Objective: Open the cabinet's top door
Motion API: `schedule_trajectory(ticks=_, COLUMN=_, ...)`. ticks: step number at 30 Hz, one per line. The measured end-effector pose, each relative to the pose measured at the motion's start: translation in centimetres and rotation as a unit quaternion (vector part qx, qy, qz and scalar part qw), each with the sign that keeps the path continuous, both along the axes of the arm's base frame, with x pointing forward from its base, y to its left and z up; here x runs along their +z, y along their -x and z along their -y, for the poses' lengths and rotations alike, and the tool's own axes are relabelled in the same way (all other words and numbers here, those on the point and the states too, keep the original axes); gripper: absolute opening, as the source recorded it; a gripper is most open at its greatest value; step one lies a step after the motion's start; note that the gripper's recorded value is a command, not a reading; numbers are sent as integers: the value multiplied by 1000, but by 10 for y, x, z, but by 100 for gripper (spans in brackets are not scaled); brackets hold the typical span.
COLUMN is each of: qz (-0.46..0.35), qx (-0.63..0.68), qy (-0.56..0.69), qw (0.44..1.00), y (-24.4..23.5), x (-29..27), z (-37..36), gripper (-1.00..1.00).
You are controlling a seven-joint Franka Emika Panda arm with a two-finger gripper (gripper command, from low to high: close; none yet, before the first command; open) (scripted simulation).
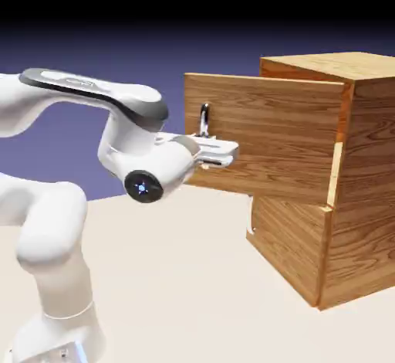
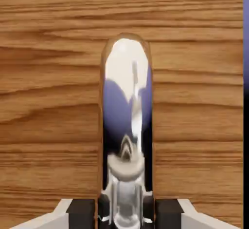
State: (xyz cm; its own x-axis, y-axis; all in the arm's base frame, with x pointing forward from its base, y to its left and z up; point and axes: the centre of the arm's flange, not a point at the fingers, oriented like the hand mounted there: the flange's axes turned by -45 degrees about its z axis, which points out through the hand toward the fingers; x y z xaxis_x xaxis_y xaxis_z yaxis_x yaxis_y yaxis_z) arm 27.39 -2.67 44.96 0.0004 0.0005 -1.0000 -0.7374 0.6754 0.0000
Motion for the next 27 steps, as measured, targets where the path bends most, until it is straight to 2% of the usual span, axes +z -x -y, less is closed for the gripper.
schedule_trajectory(ticks=13, qz=0, qx=155, qy=0, qw=988, y=12, x=0, z=100, gripper=-100)
schedule_trajectory(ticks=27, qz=0, qx=319, qy=0, qw=948, y=-10, x=0, z=207, gripper=-100)
